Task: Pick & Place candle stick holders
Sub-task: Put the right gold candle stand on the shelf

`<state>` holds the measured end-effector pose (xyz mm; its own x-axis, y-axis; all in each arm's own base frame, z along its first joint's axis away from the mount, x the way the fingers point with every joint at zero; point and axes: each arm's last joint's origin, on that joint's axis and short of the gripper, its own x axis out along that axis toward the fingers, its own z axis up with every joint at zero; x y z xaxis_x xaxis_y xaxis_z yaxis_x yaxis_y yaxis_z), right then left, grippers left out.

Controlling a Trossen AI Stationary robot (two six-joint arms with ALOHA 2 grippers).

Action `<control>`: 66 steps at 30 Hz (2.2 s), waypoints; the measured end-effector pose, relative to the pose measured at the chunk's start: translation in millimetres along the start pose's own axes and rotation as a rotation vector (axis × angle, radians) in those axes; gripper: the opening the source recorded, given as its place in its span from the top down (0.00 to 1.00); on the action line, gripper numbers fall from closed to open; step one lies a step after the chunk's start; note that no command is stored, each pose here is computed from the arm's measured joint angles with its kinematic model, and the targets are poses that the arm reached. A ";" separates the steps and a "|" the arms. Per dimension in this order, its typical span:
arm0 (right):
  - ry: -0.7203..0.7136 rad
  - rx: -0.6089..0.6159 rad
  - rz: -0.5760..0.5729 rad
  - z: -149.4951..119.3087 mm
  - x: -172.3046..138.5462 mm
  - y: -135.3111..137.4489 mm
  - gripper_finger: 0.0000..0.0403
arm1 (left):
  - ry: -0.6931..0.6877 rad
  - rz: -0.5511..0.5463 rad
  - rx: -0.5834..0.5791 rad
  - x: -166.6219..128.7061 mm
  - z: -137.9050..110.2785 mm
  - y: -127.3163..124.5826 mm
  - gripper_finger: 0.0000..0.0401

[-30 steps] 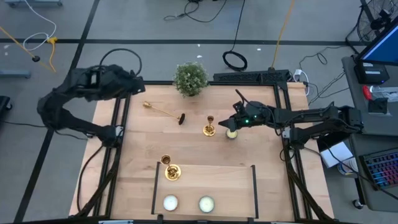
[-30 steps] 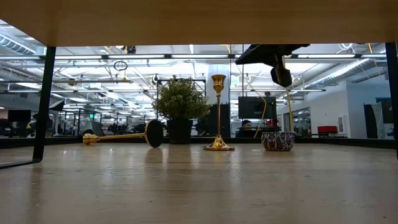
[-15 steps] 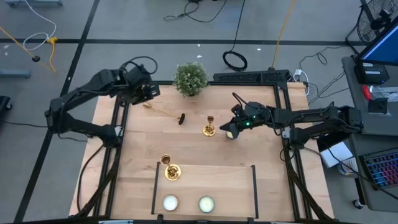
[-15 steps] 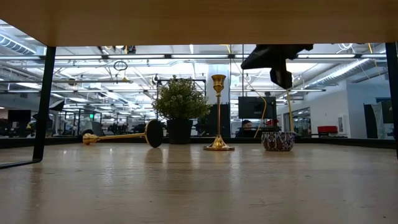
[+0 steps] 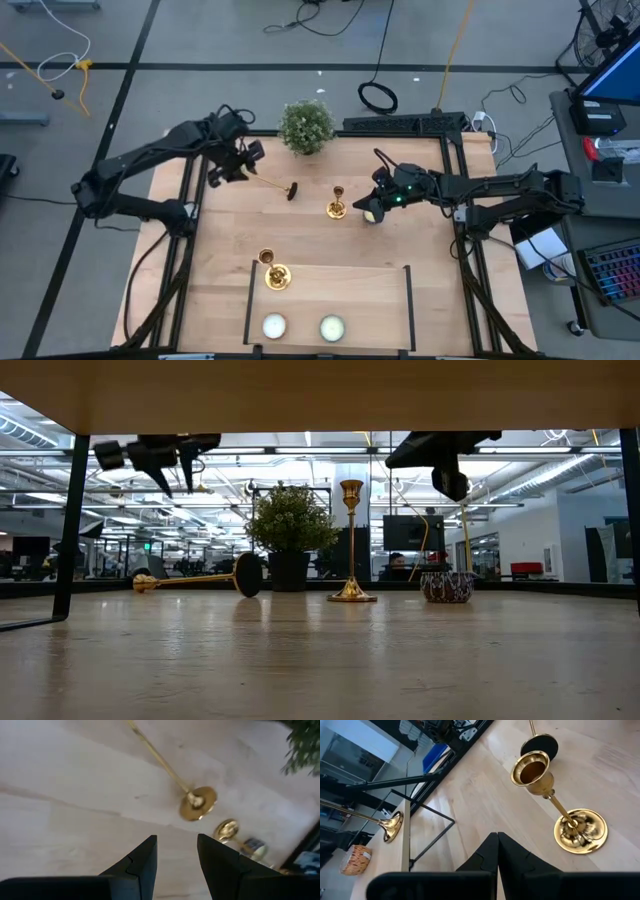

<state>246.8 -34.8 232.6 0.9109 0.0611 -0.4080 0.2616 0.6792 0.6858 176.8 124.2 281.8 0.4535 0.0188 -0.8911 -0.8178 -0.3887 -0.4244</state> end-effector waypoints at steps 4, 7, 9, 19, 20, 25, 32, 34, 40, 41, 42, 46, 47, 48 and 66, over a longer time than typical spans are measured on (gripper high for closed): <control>0.003 -0.001 -0.004 -0.3 0.0 -0.4 1.00 | -0.010 -0.047 -0.003 9.9 3.5 -0.3 0.64; 0.007 -0.027 -0.018 -1.0 0.0 -1.4 1.00 | -0.007 -0.031 0.012 12.9 3.5 2.6 0.64; 0.001 -0.057 -0.048 -1.6 -0.1 -2.9 1.00 | -0.004 -0.021 0.033 14.2 2.8 4.0 0.64; -0.036 -0.103 -0.105 0.0 -0.5 -5.8 0.99 | -0.052 0.018 0.089 16.3 0.1 6.4 0.64; -0.041 -0.103 -0.112 0.2 -0.5 -6.0 0.99 | -0.064 0.022 0.089 16.3 0.4 6.5 0.64; -0.043 -0.103 -0.114 0.2 -0.5 -6.0 1.00 | -0.075 0.039 0.031 21.9 3.4 4.6 0.64; -0.044 -0.086 -0.113 0.2 -0.5 -5.9 0.99 | 0.025 0.112 -0.027 47.0 8.0 -1.1 0.64; -0.042 -0.085 -0.112 0.1 -0.5 -5.9 0.99 | 0.033 0.135 -0.014 54.3 9.9 -2.3 0.64; -0.002 -0.176 -0.138 -3.6 6.5 -11.2 0.98 | 0.039 0.137 0.022 61.1 8.0 -5.4 0.64; 0.008 -0.184 -0.143 -4.8 9.3 -12.7 0.97 | 0.039 0.131 0.026 61.3 7.1 -6.1 0.64; 0.020 -0.194 -0.149 -6.3 11.7 -14.0 0.95 | 0.040 0.126 0.029 61.3 6.3 -6.6 0.64; 0.059 -0.229 -0.155 -13.0 22.9 -17.5 0.82 | 0.044 0.117 0.050 59.2 1.7 -6.8 0.64; 0.065 -0.241 -0.153 -14.5 25.2 -17.5 0.77 | 0.046 0.118 0.056 59.2 0.0 -6.9 0.64; 0.066 -0.259 -0.147 -15.5 27.5 -17.2 0.73 | 0.049 0.118 0.063 59.3 -1.8 -7.1 0.64; -0.033 -0.487 -0.261 -20.1 54.3 -25.2 0.41 | 0.094 0.064 0.214 47.5 -38.3 -6.5 0.64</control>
<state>283.2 -33.9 181.0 0.8471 -0.1720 -0.5028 0.3091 0.9291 0.2029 217.2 92.4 248.4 0.4212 -0.0898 -0.9025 -0.8979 -0.1821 -0.4009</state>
